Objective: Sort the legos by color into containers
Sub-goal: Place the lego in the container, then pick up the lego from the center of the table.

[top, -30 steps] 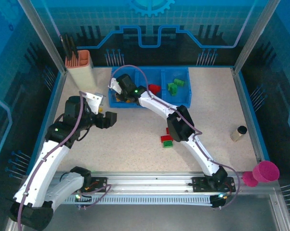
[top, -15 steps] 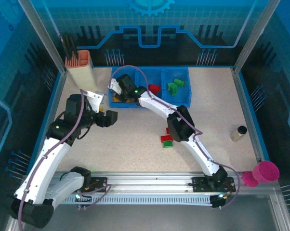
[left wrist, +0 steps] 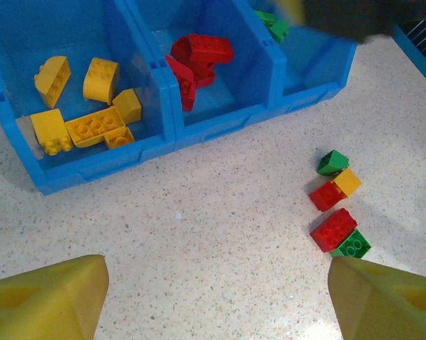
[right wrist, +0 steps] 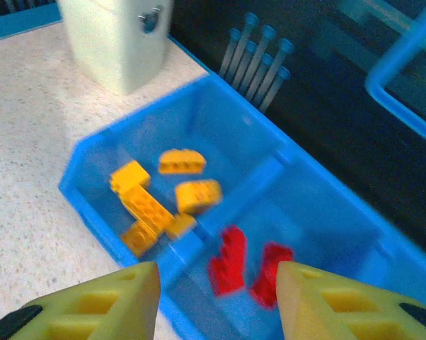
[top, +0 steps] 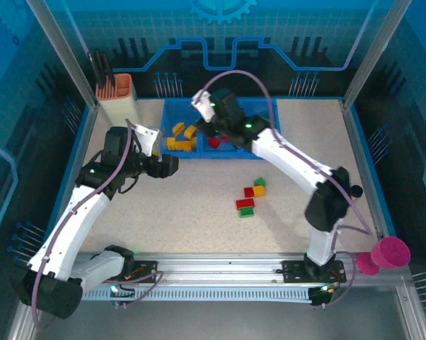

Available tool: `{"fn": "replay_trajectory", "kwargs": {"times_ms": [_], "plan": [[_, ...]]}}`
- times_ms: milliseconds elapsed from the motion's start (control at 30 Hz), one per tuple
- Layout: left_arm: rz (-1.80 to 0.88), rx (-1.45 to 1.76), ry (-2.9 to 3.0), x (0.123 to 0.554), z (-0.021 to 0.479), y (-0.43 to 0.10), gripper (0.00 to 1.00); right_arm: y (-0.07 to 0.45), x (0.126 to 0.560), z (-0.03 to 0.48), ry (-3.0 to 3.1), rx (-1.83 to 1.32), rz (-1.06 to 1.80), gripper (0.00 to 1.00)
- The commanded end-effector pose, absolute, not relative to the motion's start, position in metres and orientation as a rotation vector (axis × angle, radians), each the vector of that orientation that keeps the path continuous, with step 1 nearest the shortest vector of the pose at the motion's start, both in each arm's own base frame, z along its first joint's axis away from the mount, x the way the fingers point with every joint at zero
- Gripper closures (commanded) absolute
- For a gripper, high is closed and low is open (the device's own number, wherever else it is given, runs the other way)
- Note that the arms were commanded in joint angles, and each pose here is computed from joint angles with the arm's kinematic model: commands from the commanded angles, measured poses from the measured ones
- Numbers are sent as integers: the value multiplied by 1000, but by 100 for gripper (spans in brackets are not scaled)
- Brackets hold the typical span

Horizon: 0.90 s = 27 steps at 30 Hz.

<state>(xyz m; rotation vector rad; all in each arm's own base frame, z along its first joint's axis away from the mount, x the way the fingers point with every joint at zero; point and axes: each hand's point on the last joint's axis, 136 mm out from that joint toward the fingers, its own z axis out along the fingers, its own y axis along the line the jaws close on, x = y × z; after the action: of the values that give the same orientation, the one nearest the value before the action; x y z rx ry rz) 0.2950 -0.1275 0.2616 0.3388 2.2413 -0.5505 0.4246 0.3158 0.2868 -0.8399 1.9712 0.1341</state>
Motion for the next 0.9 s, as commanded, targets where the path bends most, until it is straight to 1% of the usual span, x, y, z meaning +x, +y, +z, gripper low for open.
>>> {"fn": "replay_trajectory", "kwargs": {"times_ms": [0, 133, 200, 333, 400, 567, 667, 867], "plan": [[-598, 341, 2176, 305, 286, -134, 17, 253, 394, 230, 2257, -727, 33, 52], [-594, 312, 2230, 317, 283, -135, 17, 199, 358, 207, 2414, -591, -11, 51], [-596, 310, 2251, 322, 282, -136, 17, 180, 342, 193, 2488, -518, 14, 49], [-597, 277, 2266, 333, 284, -138, 11, 155, 310, 157, 2649, -409, 51, 46], [-616, 263, 2273, 337, 284, -140, 8, 148, 301, 140, 2711, -368, 73, 44], [-666, 242, 2277, 344, 282, -147, 5, 139, 302, 111, 2798, -304, 127, 41], [-616, 233, 2316, 347, 277, -145, 1, 139, 309, 99, 2829, -296, 134, 39], [-557, 228, 2362, 345, 271, -146, 1, 147, 323, 83, 2857, -342, 145, 37]]}}
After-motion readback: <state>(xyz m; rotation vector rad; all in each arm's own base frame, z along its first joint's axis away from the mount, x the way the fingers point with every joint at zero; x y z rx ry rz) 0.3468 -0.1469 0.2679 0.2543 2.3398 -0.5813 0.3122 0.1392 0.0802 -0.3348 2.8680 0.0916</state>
